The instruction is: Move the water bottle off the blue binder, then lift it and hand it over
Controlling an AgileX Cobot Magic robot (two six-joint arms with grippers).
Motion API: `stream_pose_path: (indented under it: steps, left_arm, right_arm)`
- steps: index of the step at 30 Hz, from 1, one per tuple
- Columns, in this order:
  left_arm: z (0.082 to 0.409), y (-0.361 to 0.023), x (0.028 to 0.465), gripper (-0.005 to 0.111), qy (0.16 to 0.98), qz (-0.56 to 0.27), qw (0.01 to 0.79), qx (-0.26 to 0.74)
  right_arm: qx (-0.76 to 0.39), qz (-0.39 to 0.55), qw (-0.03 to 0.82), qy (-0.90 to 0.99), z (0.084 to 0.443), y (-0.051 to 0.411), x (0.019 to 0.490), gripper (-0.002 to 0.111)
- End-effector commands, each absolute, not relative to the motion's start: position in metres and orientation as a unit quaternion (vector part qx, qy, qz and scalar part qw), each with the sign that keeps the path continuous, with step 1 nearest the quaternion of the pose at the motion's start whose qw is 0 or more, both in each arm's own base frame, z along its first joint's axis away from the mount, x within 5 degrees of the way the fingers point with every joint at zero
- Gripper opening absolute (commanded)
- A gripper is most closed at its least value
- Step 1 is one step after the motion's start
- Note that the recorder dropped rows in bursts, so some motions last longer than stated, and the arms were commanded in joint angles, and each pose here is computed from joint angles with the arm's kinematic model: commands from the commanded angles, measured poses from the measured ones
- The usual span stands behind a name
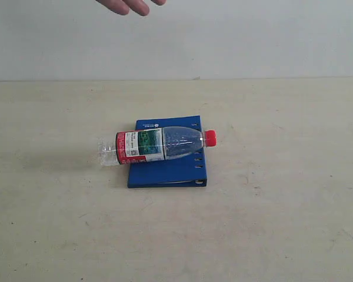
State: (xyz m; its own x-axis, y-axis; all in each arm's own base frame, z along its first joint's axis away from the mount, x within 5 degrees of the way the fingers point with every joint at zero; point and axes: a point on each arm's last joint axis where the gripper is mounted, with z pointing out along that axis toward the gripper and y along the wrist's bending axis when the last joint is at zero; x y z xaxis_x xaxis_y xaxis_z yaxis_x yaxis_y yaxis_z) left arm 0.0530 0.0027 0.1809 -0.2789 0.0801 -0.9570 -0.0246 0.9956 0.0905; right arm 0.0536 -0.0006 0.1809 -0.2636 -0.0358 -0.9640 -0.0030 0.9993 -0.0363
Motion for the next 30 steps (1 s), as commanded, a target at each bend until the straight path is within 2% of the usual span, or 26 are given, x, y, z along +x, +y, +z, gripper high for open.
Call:
stream_pose_path:
  steps: [1, 4, 9, 13, 16, 18, 24, 30]
  left_arm:
    - [0.18, 0.002, 0.053, 0.004, 0.797, 0.04, 0.602, 0.019]
    - [0.18, 0.002, 0.053, 0.004, 0.797, 0.04, 0.602, 0.019]
    - [0.18, 0.002, 0.053, 0.004, 0.797, 0.04, 0.602, 0.019]
    - [0.18, 0.002, 0.053, 0.004, 0.797, 0.04, 0.602, 0.019]
    - [0.18, 0.002, 0.053, 0.004, 0.797, 0.04, 0.602, 0.019]
    - [0.18, 0.002, 0.053, 0.004, 0.797, 0.04, 0.602, 0.019]
    - [0.18, 0.002, 0.053, 0.004, 0.797, 0.04, 0.602, 0.019]
    - [0.18, 0.002, 0.053, 0.004, 0.797, 0.04, 0.602, 0.019]
  right_arm:
    - [-0.092, -0.091, 0.614, 0.779, 0.184, -0.002, 0.054, 0.0]
    - [-0.132, -0.123, 0.609, 0.773, 0.184, -0.002, 0.054, 0.0]
    - [-0.131, -0.124, 0.628, 0.757, 0.189, -0.002, 0.055, 0.0]
    - [-0.055, -0.046, 0.666, 0.743, 0.195, 0.001, 0.056, 0.0]
    - [0.068, 0.082, 0.688, 0.718, 0.202, 0.002, 0.056, 0.0]
    - [0.116, 0.136, 0.679, 0.712, 0.201, 0.004, 0.056, 0.0]
    - [0.123, 0.142, 0.684, 0.705, 0.203, 0.003, 0.056, 0.0]
    - [0.143, 0.142, 0.753, 0.626, 0.221, -0.003, 0.055, 0.0]
